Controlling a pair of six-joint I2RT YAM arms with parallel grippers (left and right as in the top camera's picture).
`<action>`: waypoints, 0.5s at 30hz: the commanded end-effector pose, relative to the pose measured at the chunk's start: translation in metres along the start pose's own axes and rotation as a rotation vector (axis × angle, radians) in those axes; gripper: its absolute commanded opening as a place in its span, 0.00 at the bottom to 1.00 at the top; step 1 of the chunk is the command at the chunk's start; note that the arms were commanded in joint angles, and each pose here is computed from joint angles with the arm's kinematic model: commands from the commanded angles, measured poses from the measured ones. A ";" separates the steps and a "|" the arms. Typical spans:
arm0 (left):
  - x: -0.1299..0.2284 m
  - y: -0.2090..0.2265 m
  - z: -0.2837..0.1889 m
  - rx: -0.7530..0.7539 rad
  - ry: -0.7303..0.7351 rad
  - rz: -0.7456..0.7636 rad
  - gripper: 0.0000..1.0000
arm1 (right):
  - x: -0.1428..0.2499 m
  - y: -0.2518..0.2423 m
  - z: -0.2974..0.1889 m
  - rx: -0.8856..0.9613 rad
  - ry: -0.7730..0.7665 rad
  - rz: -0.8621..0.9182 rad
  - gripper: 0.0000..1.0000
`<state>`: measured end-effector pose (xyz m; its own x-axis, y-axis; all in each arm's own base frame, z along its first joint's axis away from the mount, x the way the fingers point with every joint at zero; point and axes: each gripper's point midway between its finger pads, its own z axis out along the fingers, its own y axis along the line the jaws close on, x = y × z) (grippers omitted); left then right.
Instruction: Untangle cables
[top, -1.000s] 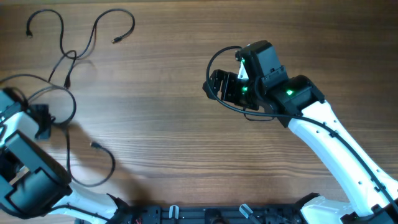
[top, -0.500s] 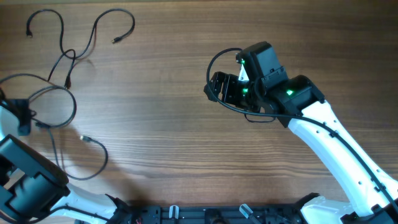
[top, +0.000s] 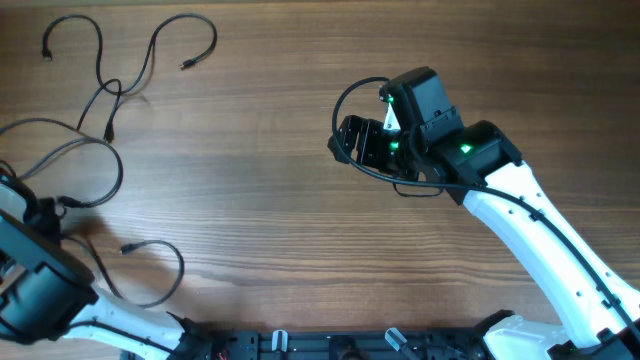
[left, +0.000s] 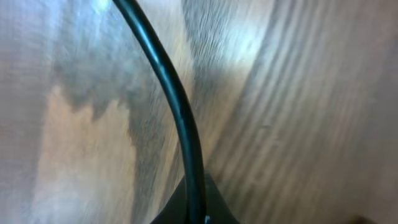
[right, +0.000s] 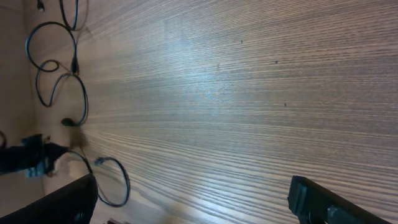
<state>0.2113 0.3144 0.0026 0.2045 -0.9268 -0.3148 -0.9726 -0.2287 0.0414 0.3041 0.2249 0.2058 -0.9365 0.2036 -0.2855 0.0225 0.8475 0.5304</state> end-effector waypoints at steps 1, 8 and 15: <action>0.016 -0.021 0.014 0.097 0.082 0.043 0.04 | -0.004 0.002 -0.003 0.003 -0.020 -0.027 1.00; 0.020 -0.040 0.012 0.187 0.110 0.055 0.26 | -0.003 0.002 -0.003 0.003 -0.020 -0.024 1.00; 0.017 -0.024 0.014 0.107 0.081 0.085 0.73 | -0.003 0.001 -0.003 0.005 -0.017 -0.023 1.00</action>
<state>0.2553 0.3199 0.0012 0.1501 -0.9524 -0.2652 -0.9841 -0.1181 -0.1329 0.3041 0.2248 0.2057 -0.9365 0.2040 -0.2853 0.0231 0.8476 0.5301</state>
